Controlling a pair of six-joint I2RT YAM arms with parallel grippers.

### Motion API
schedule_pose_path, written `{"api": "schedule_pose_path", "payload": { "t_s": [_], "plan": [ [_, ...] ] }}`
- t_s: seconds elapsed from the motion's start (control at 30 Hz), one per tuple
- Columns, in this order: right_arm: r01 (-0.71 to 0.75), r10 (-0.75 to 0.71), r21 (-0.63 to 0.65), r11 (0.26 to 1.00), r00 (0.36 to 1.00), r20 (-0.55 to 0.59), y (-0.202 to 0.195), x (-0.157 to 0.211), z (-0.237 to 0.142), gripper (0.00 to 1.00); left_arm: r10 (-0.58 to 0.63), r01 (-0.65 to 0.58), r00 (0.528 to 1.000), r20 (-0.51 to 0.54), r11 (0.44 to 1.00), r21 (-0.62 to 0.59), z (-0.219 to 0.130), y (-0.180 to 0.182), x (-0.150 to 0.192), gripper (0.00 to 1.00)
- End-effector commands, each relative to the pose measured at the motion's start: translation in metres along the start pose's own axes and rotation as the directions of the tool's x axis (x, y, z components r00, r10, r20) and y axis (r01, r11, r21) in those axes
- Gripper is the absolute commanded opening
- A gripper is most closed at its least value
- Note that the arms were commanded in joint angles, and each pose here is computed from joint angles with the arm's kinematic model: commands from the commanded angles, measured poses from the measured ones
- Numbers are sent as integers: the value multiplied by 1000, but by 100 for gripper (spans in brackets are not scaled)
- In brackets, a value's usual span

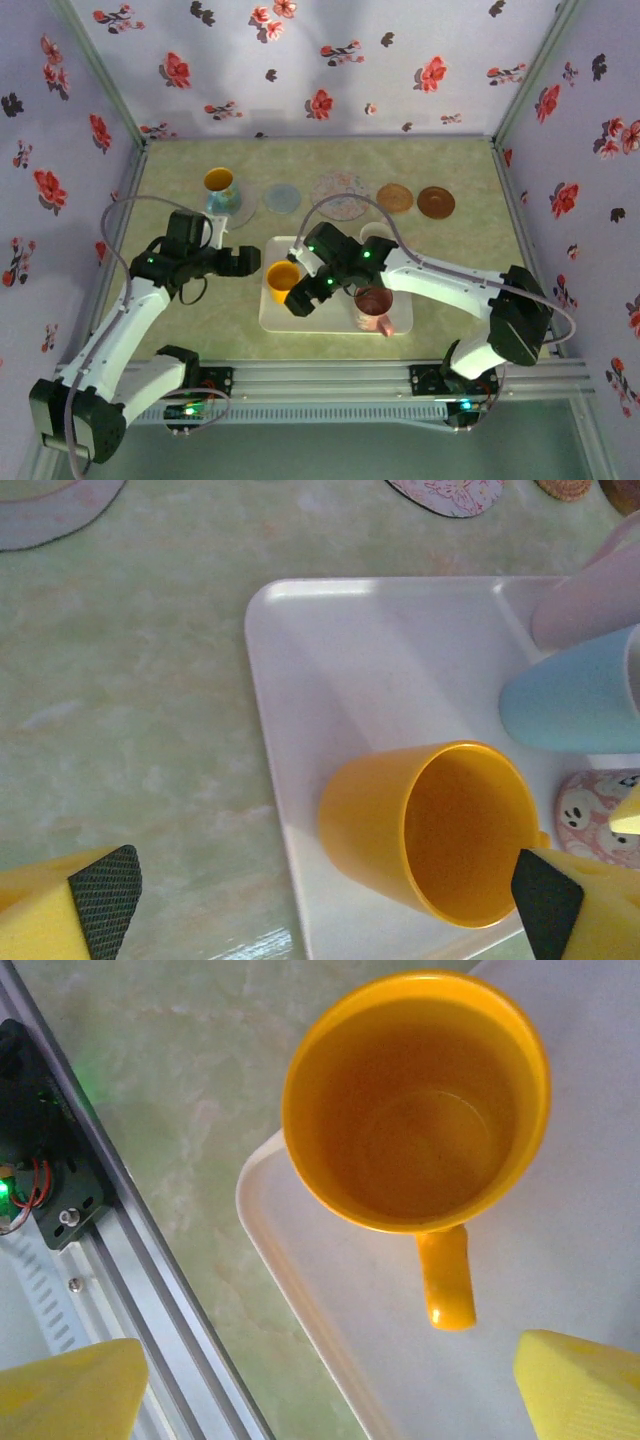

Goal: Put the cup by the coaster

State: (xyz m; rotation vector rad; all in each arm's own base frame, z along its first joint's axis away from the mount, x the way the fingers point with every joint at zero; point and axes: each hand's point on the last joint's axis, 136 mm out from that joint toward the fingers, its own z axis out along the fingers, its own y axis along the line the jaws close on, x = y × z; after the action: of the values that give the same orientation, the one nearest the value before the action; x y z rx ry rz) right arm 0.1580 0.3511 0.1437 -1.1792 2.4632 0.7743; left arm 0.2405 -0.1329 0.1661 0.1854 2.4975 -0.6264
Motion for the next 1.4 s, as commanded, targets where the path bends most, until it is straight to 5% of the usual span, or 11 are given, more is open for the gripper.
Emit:
{"api": "schedule_pose_path", "payload": {
  "t_s": [0.0,0.13,0.4,0.5,1.37],
  "plan": [
    [-31,32,29,999,999,-26,-9,7,7,95,-118,118,993,-16,991,58,3,-5,12,92],
    [-46,47,27,999,998,-38,-10,7,15,94,-194,196,981,-29,976,92,14,-7,24,74],
    [-48,48,-8,999,998,-35,-7,7,23,94,-274,275,961,-28,951,141,33,-6,34,14],
    [-51,50,-24,998,998,-38,-5,7,25,94,-287,290,957,-43,944,157,40,-7,38,0],
    [-77,67,-109,991,994,-92,7,15,39,92,-253,283,954,-164,939,195,80,-16,38,0]
  ]
}}
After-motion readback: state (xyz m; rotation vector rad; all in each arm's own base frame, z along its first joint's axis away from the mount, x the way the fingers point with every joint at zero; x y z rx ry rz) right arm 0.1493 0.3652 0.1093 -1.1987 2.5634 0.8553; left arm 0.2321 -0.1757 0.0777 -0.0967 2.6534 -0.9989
